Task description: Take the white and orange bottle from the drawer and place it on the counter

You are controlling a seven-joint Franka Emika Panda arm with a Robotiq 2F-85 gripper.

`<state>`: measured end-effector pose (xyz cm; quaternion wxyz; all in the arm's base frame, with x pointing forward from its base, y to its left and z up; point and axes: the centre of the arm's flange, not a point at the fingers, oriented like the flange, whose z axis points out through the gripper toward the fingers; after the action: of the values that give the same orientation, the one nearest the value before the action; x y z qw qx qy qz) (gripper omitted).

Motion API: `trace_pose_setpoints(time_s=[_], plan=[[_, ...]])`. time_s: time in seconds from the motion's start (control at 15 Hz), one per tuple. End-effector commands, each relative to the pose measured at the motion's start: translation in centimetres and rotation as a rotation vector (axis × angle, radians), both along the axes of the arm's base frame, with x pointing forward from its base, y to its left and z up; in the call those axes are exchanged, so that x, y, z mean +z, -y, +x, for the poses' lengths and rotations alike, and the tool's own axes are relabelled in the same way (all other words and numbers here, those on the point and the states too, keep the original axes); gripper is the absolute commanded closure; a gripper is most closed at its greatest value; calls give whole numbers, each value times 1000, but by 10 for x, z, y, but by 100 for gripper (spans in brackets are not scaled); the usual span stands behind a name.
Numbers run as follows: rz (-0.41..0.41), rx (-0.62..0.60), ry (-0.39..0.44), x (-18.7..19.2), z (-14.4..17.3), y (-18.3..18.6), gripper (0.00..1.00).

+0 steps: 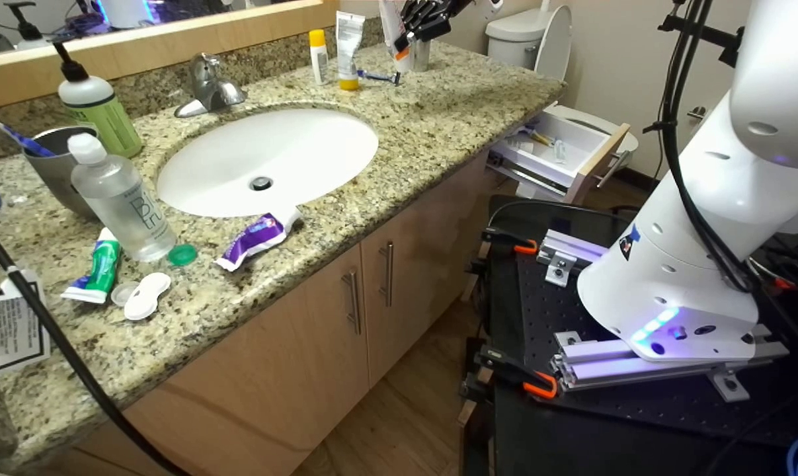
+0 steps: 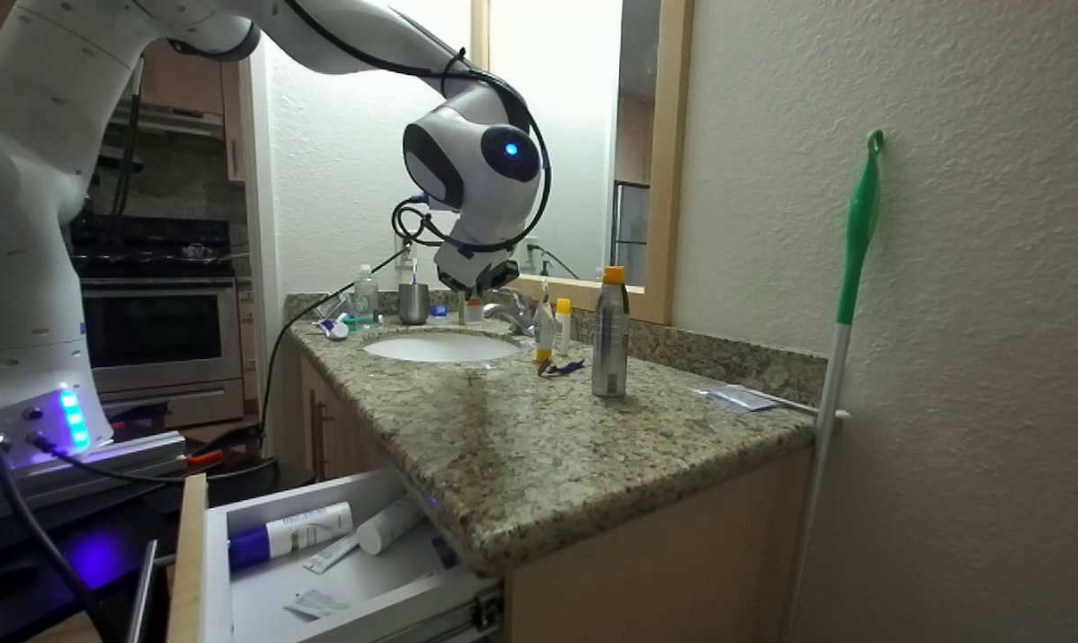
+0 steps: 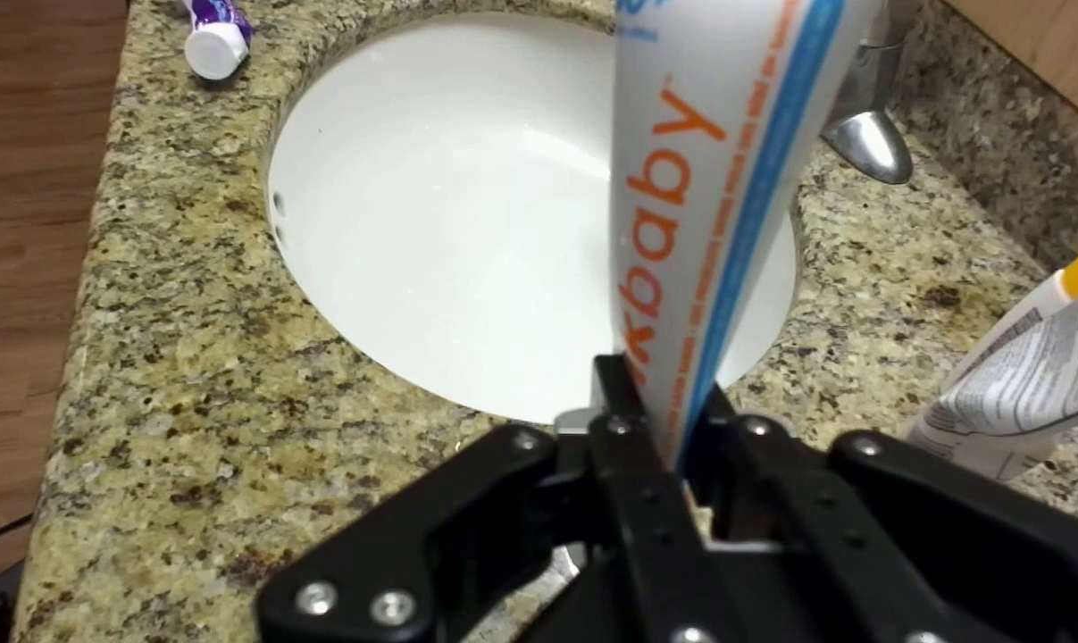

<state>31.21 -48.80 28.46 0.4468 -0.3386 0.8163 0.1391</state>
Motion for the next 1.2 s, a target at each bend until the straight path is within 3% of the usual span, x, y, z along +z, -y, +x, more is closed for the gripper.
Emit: trace_pose_setpoints(time_s=[0.0, 0.2, 0.33, 0.47, 0.8, 0.93, 1.0, 1.13], plan=[[-15, 4, 9, -3, 2, -2, 96], [168, -49, -24, -19, 23, -3, 96], [213, -87, -34, -25, 33, -9, 96], [232, -149, -30, -35, 43, -8, 96], [170, -319, -16, -69, 38, 13, 96], [181, -297, -41, -66, 34, 5, 96], [181, -301, -47, -70, 32, 5, 84], [182, -300, -50, -72, 33, 5, 84]])
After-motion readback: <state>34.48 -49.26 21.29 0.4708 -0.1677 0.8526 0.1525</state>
